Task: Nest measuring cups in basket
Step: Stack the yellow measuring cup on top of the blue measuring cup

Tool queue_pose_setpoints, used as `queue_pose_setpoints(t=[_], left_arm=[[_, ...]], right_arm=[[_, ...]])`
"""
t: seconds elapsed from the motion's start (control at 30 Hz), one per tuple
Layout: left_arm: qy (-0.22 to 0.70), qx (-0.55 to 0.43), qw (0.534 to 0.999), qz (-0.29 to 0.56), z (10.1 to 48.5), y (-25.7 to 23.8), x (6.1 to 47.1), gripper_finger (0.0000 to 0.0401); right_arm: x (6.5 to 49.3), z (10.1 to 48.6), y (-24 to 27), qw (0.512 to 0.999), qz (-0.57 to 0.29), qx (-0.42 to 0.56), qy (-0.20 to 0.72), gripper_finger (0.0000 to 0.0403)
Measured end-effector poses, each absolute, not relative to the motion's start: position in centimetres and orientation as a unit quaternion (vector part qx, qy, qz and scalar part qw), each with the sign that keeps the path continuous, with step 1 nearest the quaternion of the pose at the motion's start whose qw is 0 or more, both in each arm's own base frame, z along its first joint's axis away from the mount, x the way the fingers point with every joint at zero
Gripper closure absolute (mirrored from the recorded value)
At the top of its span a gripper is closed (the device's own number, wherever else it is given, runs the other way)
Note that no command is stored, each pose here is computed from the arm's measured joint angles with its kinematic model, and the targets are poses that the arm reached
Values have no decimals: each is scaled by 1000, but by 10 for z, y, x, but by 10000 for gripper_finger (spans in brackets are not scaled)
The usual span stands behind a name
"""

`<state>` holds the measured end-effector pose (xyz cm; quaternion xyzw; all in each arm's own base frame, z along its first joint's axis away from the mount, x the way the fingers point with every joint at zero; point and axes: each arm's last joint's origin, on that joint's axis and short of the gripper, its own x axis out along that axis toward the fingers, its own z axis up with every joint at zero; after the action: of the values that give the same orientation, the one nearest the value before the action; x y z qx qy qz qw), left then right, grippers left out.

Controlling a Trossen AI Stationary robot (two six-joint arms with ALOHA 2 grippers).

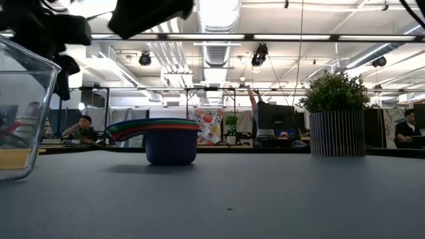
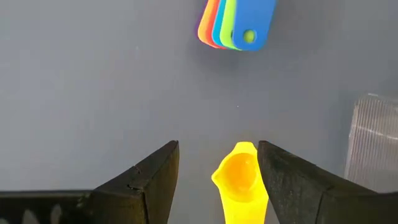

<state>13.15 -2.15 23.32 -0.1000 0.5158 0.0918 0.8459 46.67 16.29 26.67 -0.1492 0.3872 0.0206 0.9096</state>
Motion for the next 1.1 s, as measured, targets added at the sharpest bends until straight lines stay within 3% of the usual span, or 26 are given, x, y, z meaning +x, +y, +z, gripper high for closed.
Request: queue_pose_setpoints(t=[0.33,0.67,0.87,1.1], left_arm=[[564,-149,807,95,221,-2,146,200],[676,-155,713,100,196,-3,153,200],[678,-157,711,106,184,-3,165,200],[713,-155,674,111,162,-3,167,200]], right_arm=[[406,270,153,925,-47,-111,359,292],[340,249,131,966,-39,-51,249,297],[320,234,131,975,-25,-38,219,298],[314,231,134,974,-21,-30,222,296]])
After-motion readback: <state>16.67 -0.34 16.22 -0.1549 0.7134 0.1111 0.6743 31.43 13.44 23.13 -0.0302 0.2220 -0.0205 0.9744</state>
